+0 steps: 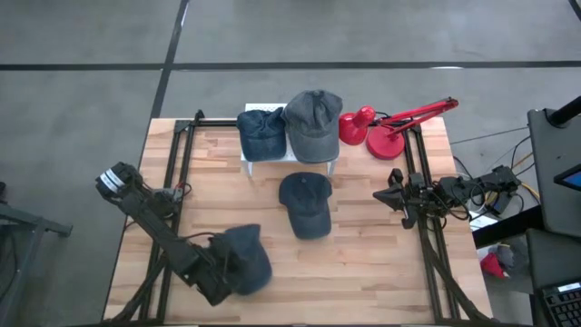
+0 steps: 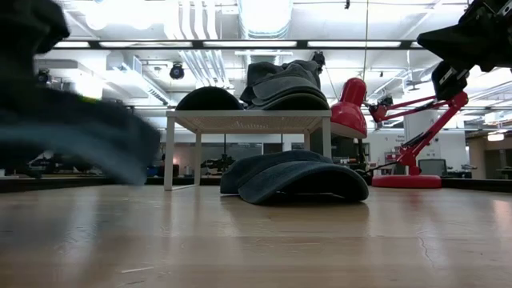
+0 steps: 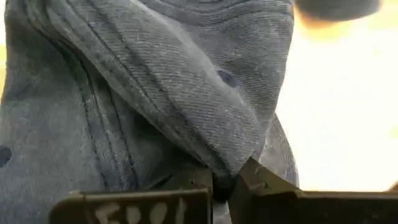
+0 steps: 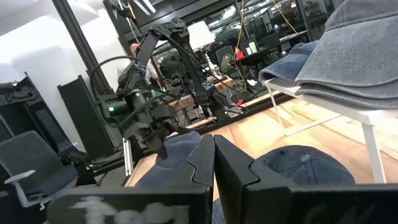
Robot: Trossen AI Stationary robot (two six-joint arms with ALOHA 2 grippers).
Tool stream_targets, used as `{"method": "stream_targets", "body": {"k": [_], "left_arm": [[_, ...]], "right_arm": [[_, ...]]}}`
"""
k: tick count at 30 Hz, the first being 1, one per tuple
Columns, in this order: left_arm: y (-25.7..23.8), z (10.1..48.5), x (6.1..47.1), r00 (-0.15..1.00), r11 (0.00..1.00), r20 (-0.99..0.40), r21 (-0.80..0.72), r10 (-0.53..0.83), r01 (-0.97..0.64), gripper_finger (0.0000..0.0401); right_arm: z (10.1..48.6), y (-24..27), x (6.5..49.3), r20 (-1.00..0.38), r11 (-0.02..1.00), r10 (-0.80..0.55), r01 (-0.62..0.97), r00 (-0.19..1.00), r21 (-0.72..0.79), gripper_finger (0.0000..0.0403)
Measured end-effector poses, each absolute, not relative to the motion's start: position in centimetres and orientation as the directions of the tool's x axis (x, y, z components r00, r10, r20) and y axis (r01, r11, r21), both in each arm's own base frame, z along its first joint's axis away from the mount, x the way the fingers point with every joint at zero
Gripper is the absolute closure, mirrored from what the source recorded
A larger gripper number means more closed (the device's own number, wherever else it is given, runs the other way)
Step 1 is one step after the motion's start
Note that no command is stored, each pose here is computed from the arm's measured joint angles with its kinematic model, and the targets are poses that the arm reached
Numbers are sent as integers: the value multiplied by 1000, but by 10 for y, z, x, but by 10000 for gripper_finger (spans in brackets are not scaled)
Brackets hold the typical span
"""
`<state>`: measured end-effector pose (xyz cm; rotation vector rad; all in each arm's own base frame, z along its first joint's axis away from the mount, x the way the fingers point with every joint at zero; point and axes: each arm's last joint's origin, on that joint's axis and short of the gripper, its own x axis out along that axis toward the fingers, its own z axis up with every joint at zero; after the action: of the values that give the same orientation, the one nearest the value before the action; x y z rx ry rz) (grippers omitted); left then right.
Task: Pick & Place hat
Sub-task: Put the bottom blue cap on the shelf
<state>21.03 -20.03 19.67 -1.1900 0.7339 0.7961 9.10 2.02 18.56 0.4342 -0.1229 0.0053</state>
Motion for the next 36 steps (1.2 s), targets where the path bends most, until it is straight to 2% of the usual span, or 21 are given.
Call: {"method": "stream_targets", "body": {"k": [10, 16, 20, 28, 31, 36], "left_arm": [[-200, 237, 236, 641, 368, -743, -550, 195, -750, 390], [-183, 278, 253, 619, 508, -742, -442, 256, -739, 390], [-165, 310, 258, 584, 564, -742, -342, 329, -752, 390], [-114, 378, 255, 487, 558, -706, -155, 514, -815, 389], [-90, 400, 253, 446, 541, -702, -102, 556, -835, 389], [-47, 431, 256, 440, 547, -671, -61, 596, -835, 389]], "right_arm": [[186, 20, 91, 120, 907, -21, -32, 993, 419, 394], [186, 20, 91, 120, 907, -21, -31, 993, 419, 394], [186, 20, 91, 120, 907, -21, -32, 993, 419, 394], [186, 20, 91, 120, 907, -20, -32, 993, 419, 394], [185, 20, 91, 119, 907, -21, -31, 993, 419, 394], [185, 20, 91, 119, 906, -21, -31, 993, 422, 394]]}}
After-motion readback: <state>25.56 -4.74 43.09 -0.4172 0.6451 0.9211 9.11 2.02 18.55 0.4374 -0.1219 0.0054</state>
